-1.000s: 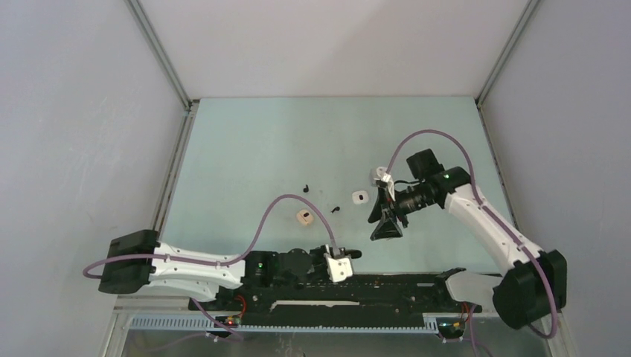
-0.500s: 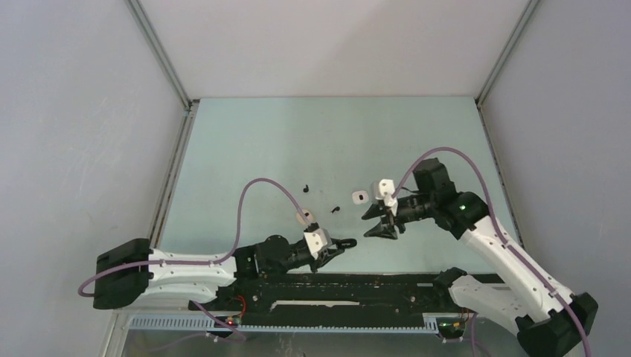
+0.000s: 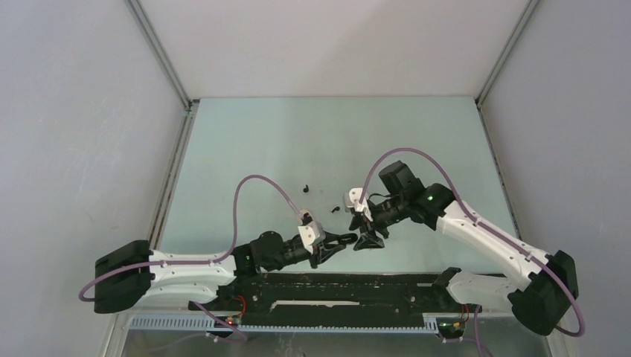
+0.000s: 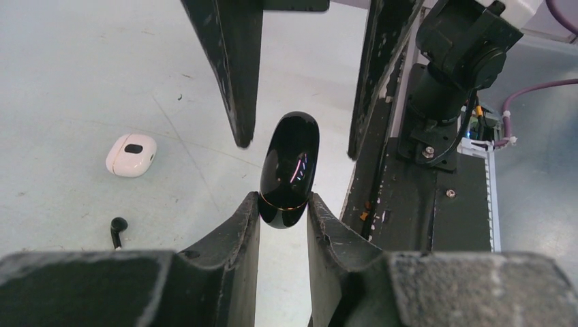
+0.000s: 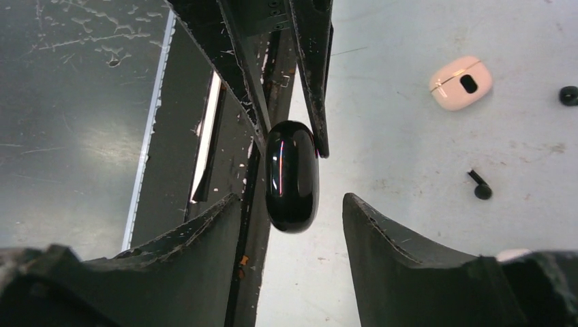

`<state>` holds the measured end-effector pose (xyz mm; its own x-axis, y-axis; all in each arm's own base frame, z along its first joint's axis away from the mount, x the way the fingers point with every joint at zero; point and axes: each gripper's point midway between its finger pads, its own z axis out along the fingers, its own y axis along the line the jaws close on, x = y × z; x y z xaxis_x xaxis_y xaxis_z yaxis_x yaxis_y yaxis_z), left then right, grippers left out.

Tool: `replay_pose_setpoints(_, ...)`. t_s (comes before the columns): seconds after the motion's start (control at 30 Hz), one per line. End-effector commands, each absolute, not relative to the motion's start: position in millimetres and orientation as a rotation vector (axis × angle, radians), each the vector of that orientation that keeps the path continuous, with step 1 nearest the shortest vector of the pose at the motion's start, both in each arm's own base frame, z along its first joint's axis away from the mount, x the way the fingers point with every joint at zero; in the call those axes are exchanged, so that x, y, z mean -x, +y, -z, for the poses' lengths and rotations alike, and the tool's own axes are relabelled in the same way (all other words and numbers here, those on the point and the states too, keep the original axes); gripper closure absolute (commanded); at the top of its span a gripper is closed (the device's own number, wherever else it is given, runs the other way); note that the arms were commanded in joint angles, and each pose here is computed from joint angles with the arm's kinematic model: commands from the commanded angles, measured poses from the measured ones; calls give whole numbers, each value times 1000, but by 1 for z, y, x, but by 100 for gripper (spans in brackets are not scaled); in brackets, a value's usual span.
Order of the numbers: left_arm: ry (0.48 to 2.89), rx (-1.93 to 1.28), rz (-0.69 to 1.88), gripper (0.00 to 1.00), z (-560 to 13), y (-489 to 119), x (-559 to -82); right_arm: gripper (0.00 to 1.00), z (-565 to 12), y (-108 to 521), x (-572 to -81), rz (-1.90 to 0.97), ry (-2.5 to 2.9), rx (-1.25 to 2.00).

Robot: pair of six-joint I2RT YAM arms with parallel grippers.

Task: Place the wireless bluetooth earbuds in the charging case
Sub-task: Pass from the left arm to the right, then pass from the right arm to the left

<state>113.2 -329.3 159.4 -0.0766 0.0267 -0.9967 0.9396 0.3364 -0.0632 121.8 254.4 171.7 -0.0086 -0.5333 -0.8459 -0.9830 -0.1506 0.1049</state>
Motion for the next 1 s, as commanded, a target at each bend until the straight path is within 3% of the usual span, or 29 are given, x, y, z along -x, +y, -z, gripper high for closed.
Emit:
replay_pose_setpoints(0.0,1364,-882,1029,100,-183,-333,-116,43,-187,267,-121,-1122,1559,1730)
replay_pose_setpoints(0.07,1358,-874,1029,100,-187,-333,-118,46,-190,269,-121,-1135,1570,1731)
replay_pose_setpoints(0.17,1346,-868,1019,100,-192,-331,-120,60,-194,270,-122,-1140,1580,1729)
replay_pose_setpoints(0.23,1358,-891,989,95,-188,-331,-123,68,-196,269,-124,-1130,1588,1714)
replay_pose_setpoints(0.3,1391,-900,935,80,-184,-330,-130,77,-199,266,-128,-1113,1592,1697)
replay_pose_setpoints(0.33,1394,-910,939,66,-184,-332,-130,80,-200,264,-128,-1110,1597,1691)
replay_pose_setpoints(0.4,1412,-910,958,47,-181,-337,-129,85,-205,260,-129,-1127,1591,1665)
replay_pose_setpoints(0.47,1418,-893,987,40,-186,-342,-128,87,-213,256,-132,-1141,1581,1625)
replay_pose_setpoints(0.57,1340,-937,1061,39,-196,-349,-115,87,-220,251,-128,-1176,1547,1611)
replay_pose_setpoints(0.73,1266,-924,1105,51,-201,-350,-110,87,-217,246,-127,-1189,1528,1582)
replay_pose_setpoints(0.97,1273,-913,1120,51,-192,-357,-112,86,-213,245,-121,-1226,1520,1598)
